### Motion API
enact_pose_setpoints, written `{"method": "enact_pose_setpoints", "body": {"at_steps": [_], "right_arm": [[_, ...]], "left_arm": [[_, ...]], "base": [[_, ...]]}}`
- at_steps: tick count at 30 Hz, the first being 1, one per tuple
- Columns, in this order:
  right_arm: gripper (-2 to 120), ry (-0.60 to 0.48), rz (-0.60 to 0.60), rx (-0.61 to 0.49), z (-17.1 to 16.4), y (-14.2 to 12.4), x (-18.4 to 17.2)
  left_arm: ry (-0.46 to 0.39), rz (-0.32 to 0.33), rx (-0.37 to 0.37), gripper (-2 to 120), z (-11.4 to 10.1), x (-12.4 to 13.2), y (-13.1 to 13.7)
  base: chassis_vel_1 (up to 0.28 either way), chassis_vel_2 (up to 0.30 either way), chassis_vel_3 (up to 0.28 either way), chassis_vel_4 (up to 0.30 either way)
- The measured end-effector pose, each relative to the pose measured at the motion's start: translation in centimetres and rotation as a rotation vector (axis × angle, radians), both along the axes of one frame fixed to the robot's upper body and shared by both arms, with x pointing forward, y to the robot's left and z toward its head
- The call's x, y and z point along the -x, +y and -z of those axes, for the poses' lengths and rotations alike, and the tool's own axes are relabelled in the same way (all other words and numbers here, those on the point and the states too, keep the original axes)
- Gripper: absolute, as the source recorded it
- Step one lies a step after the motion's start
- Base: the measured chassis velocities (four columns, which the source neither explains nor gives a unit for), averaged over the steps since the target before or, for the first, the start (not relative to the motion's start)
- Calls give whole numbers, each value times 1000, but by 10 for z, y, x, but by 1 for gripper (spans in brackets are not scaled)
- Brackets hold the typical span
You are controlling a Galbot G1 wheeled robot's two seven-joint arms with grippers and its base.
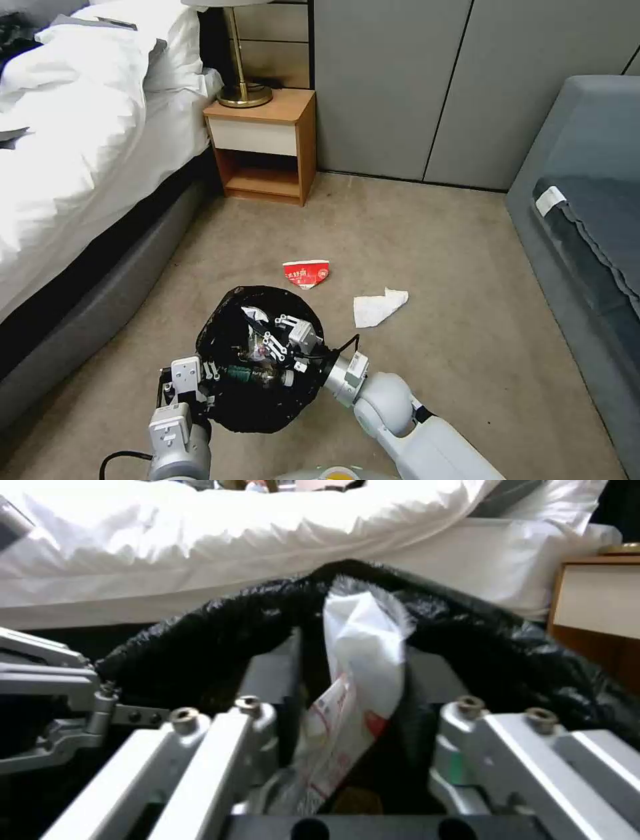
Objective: Pick up the trash bin, then pick up the garbage from the floor and place it into the trash bin.
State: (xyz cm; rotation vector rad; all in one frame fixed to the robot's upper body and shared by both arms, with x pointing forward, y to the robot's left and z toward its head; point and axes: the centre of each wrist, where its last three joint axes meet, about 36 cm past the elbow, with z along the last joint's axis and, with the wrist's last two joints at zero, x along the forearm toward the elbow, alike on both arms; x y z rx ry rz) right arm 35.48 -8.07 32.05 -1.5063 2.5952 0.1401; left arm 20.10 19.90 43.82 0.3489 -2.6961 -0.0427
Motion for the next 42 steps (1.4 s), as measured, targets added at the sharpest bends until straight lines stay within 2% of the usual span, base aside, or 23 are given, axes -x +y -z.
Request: {"method": "enact_pose_setpoints", "body": {"at_steps": [2, 3, 6, 8, 10, 11, 13, 15, 17, 24, 28, 31, 32, 34, 35, 38, 39, 42], "right_arm": [[45, 5, 13, -2, 0, -2, 3], [45, 5, 13, -2, 0, -2, 3], [60, 12, 24, -6, -1, -5, 10], [63, 13, 27, -6, -1, -6, 10], [75, 12, 33, -5, -1, -8, 11], [75, 12, 33, -5, -1, -8, 11], [86, 9, 37, -5, -3, -11, 11], [89, 6, 38, -6, -5, -12, 11], [97, -1, 42, -9, -8, -13, 11], [100, -15, 51, -10, -15, -20, 12], [100, -53, 95, -36, -32, -24, 14], [100, -123, 206, -85, -68, -31, 21], [100, -123, 206, -85, -68, -31, 21], [100, -161, 352, -151, -111, -44, 37], [100, -161, 352, -151, -111, -44, 37], [100, -169, 529, -186, -135, -68, 59], [100, -169, 529, -186, -135, -68, 59], [100, -134, 680, -193, -130, -87, 85]], "left_arm": [[-1, 1, -1, 1, 0, 0, 0], [-1, 1, -1, 1, 0, 0, 0], [0, 3, -2, 1, 0, 0, 0], [0, 4, -2, 1, 0, 0, 1], [1, 6, -2, 1, 0, 0, 1], [1, 6, -2, 1, 0, 0, 1], [2, 7, -2, 1, 0, 0, 1], [2, 7, -2, 1, 0, 0, 1], [3, 7, -3, 1, 0, 1, 1], [0, 9, -3, 1, -1, 1, 1], [0, 9, -6, 1, -2, 1, 2], [-2, 8, -15, 1, -1, 0, 5], [-2, 8, -15, 1, -1, 0, 5], [1, 12, -24, 1, -1, -2, 10], [1, 12, -24, 1, -1, -2, 10], [-4, 10, -22, 1, -2, -6, 13], [-4, 10, -22, 1, -2, -6, 13], [-7, 7, -18, 1, 0, -10, 14]], "base": [[0, 0, 0, 0], [0, 0, 0, 0], [0, 0, 0, 0], [0, 0, 0, 0], [0, 0, 0, 0], [0, 0, 0, 0], [0, 0, 0, 0], [0, 0, 0, 0], [0, 0, 0, 0], [0, 0, 0, 0], [0, 0, 0, 0], [0, 0, 0, 0], [0, 0, 0, 0], [0, 0, 0, 0], [0, 0, 0, 0], [0, 0, 0, 0], [0, 0, 0, 0], [0, 0, 0, 0]]}}
